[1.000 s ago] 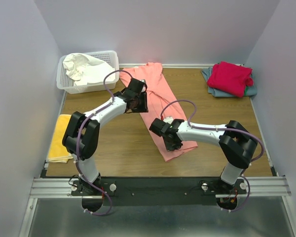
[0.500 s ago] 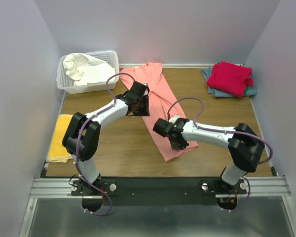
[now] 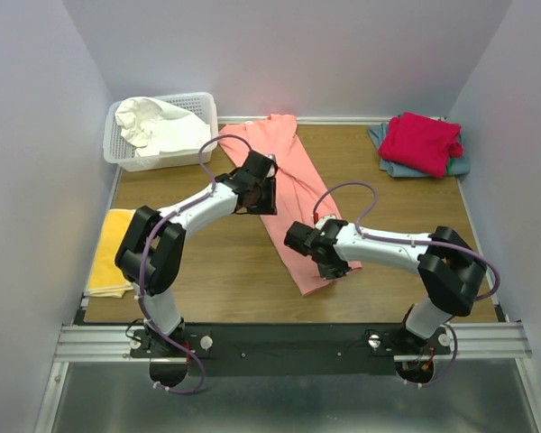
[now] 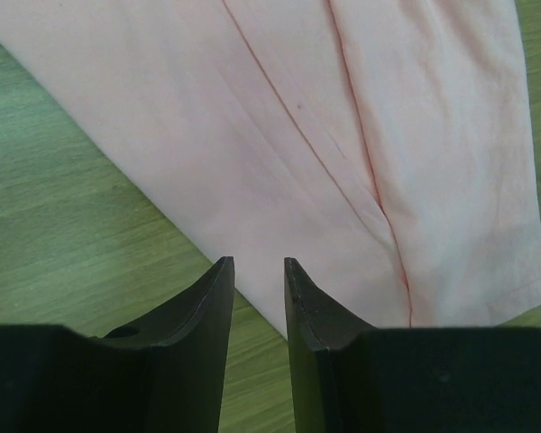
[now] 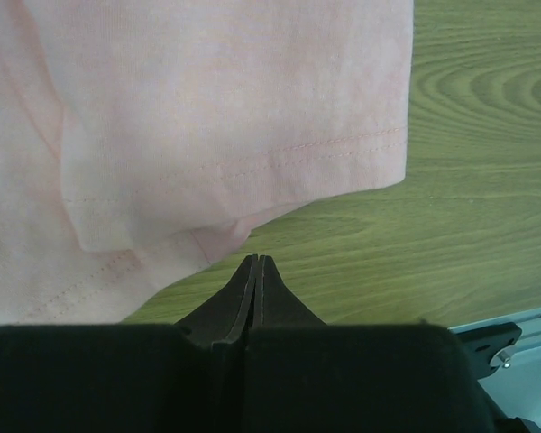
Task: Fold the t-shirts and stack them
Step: Fold the tshirt
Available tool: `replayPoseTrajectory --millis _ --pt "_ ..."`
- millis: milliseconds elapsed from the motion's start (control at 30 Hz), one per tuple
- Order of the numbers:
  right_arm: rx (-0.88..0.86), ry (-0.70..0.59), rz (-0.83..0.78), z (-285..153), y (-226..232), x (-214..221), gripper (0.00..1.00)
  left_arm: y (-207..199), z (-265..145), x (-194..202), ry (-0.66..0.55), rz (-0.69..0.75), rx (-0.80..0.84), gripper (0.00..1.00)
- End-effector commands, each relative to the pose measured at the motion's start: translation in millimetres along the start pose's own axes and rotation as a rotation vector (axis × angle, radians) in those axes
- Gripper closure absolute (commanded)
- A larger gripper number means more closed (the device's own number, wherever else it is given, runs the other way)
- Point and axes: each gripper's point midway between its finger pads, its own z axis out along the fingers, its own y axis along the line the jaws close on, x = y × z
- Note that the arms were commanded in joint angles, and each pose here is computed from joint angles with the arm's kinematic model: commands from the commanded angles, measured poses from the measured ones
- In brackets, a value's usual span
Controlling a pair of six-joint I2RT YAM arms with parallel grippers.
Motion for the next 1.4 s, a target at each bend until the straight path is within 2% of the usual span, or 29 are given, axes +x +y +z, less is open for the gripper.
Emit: replayPoseTrajectory --millis 0,67,200,333,367,433,467,500,767,1033,1233,1367 --pt "0.005 -0.065 0.094 -13 -1 -16 0.76 -7 -4 18 0.036 0.050 -0.006 0.62" --pt "0.026 -0.079 0.116 -15 -8 -19 0.61 -14 -10 29 0.049 0.070 0.005 0.62" --pt "0.072 -0.097 0.190 -13 -24 -28 0.53 -36 -24 51 0.067 0.103 0.060 0.59" --pt "0.114 -0.077 0.253 -1 -49 -40 0.51 -57 -36 77 0.085 0.103 0.124 0.46" --pt "0.108 -0.084 0.265 3 -51 -44 0.46 -65 -37 83 0.093 0.099 0.147 0.45" --pt "0.111 -0.081 0.275 9 -61 -50 0.44 -71 -41 93 0.110 0.091 0.168 0.43" --pt "0.089 -0.097 0.289 10 -61 -55 0.37 -74 -41 98 0.118 0.078 0.175 0.41" --pt "0.070 -0.095 0.281 12 -62 -58 0.35 -80 -44 104 0.126 0.083 0.185 0.40" --pt "-0.097 -0.107 0.421 27 -77 -87 0.33 -103 -54 138 0.182 0.023 0.212 0.35" --pt "-0.251 -0.089 0.418 33 -55 -83 0.34 -119 -58 177 0.259 -0.035 0.179 0.37" --pt "-0.251 -0.091 0.399 38 -60 -75 0.35 -114 -57 210 0.324 -0.124 0.088 0.38" --pt "-0.251 -0.103 0.399 40 -65 -75 0.35 -97 -54 216 0.321 -0.181 -0.003 0.39"
